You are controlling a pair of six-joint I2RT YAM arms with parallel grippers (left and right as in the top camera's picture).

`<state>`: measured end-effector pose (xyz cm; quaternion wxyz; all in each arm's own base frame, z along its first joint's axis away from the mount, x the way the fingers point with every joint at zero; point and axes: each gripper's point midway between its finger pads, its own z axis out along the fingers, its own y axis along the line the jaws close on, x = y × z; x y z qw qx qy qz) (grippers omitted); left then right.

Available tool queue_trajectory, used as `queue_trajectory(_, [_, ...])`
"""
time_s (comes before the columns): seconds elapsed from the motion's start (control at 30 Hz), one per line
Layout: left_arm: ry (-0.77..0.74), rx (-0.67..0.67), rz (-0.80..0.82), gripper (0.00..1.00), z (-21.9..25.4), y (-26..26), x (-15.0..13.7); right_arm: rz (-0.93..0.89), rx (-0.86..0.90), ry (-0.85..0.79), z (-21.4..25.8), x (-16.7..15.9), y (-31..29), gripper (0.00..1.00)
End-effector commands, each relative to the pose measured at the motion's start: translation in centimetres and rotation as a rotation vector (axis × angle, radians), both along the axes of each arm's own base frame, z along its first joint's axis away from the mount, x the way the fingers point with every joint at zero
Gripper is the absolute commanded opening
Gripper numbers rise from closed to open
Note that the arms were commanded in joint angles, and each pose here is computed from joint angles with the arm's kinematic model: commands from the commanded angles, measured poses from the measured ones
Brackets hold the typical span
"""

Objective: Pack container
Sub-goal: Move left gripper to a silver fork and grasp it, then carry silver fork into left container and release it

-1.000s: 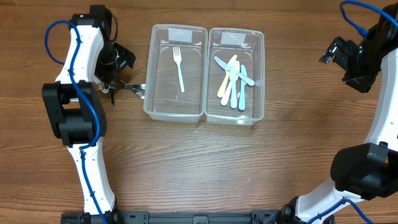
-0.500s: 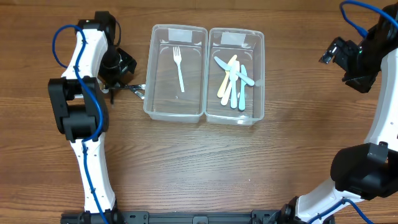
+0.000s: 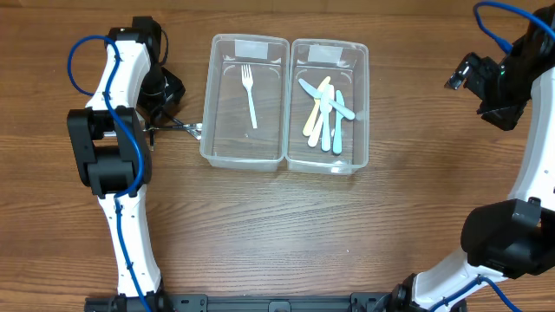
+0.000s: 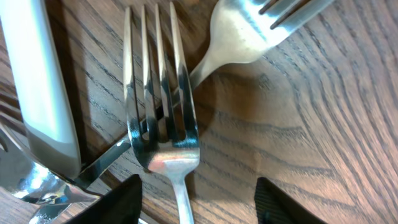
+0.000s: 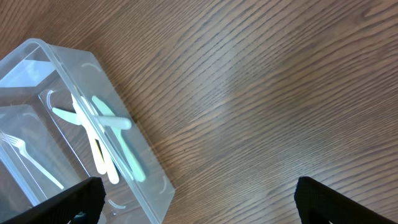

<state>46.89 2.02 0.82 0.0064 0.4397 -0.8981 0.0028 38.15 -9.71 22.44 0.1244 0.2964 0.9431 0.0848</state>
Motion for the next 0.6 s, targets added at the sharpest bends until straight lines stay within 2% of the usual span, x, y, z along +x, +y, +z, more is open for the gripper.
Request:
queue_trajectory(0.0, [0.039, 0.023, 0.002, 0.42, -1.77, 0.36, -0.43, 0.000, 0.005, -0.009, 0.41, -0.05, 0.35, 1.00])
queue_trajectory(0.13, [0.038, 0.023, 0.002, 0.20, -1.90, 0.36, -0.38, 0.000, 0.005, -0.008, 0.40, -0.07, 0.36, 1.00])
queue_trajectory(0.2, [0.039, 0.024, 0.002, 0.16, -1.90, 0.40, -0.38, 0.000, 0.006, -0.006, 0.39, -0.11, 0.38, 1.00])
queue_trajectory(0.3, [0.039, 0.024, 0.002, 0.04, -1.90, 0.40, -0.40, 0.000, 0.006, -0.007, 0.39, -0.11, 0.38, 1.00])
queue_trajectory(0.57, [0.035, -0.004, -0.050, 0.04, -1.53, -0.06, -0.38, 0.000, 0.006, -0.007, 0.39, -0.11, 0.38, 1.00])
